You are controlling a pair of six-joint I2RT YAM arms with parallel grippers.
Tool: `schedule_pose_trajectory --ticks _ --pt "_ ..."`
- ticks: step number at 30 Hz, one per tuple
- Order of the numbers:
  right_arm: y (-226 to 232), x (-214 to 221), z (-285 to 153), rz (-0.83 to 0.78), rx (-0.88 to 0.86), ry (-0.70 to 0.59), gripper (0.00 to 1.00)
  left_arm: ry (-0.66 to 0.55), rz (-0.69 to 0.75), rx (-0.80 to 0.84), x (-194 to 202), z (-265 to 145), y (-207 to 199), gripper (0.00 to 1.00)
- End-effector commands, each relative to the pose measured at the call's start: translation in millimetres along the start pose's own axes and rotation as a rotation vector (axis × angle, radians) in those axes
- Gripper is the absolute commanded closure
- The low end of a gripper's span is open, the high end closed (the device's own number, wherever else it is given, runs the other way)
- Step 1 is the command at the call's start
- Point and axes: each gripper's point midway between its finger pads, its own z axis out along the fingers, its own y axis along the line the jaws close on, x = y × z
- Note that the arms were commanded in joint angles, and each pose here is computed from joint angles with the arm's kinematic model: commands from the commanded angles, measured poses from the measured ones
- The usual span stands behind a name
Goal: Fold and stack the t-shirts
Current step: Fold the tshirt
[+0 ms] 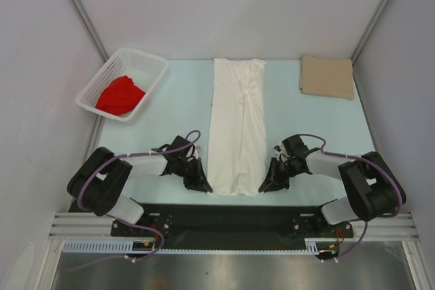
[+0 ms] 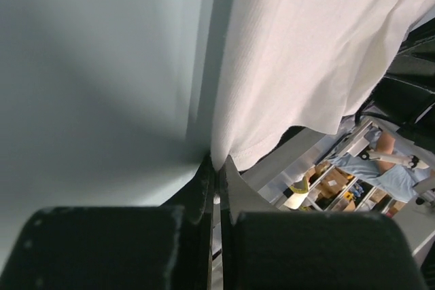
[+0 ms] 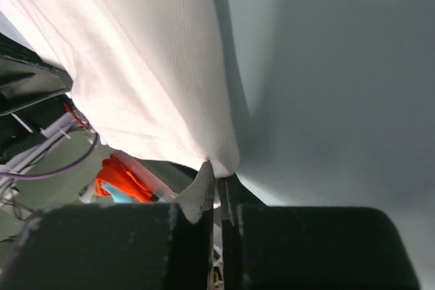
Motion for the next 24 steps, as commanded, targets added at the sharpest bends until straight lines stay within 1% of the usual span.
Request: schedule_pose_trajectory --ticks 1,4,6,8,9,10,11,12,13,14,15,16,17,18,20,21,22,23,24 --pt "-41 26 0 0.009 0.176 -0.012 1.00 -0.008 -0.041 -0.221 24 2 54 1.00" --pt "-45 45 -6 0.030 0.193 0.003 1.00 -0.024 -0.042 -0.205 29 -5 51 1.00" --pt "-42 46 -15 0.034 0.176 -0.025 1.00 -0.044 -0.032 -0.191 28 -11 45 1.00" --pt "-31 37 -24 0.015 0.149 -0.063 1.00 -0.064 -0.027 -0.199 25 -18 39 1.00" --pt "-31 32 -29 0.013 0.153 -0.073 1.00 -0.110 0.006 -0.171 12 -25 21 1.00" --pt "-16 16 -38 -0.022 0.141 -0.114 1.00 -0.119 0.013 -0.185 10 -30 17 1.00" --pt "-15 8 -41 -0.014 0.152 -0.115 1.00 -0.139 0.027 -0.187 3 -34 9 1.00" --pt "-14 -3 -48 -0.009 0.154 -0.131 1.00 -0.177 0.053 -0.176 -14 -39 -10 1.00" --pt "-4 -13 -52 0.007 0.108 -0.139 1.00 -0.171 0.063 -0.192 -19 -42 -13 1.00" --pt "8 -31 -59 -0.004 0.081 -0.176 1.00 -0.179 0.073 -0.191 -27 -45 -22 1.00" --pt "9 -42 -61 0.002 0.093 -0.168 1.00 -0.213 0.104 -0.158 -43 -53 -48 1.00" --pt "14 -56 -67 -0.003 0.089 -0.189 1.00 -0.204 0.100 -0.182 -53 -51 -47 1.00" --pt "21 -68 -72 -0.018 0.085 -0.202 1.00 -0.216 0.109 -0.179 -62 -54 -55 1.00" --pt "36 -93 -78 -0.038 0.078 -0.219 1.00 -0.251 0.132 -0.156 -79 -61 -75 1.00" --pt "43 -118 -83 -0.076 0.082 -0.211 1.00 -0.256 0.114 -0.169 -104 -60 -77 1.00" --pt "49 -137 -85 -0.073 0.091 -0.199 1.00 -0.291 0.133 -0.137 -122 -69 -96 1.00" --pt "52 -149 -85 -0.084 0.090 -0.197 1.00 -0.301 0.126 -0.139 -135 -74 -97 1.00" --pt "53 -160 -89 -0.089 0.085 -0.204 1.00 -0.284 0.103 -0.161 -147 -66 -91 1.00" --pt "67 -178 -98 -0.118 0.069 -0.238 1.00 -0.316 0.118 -0.135 -165 -76 -106 1.00"
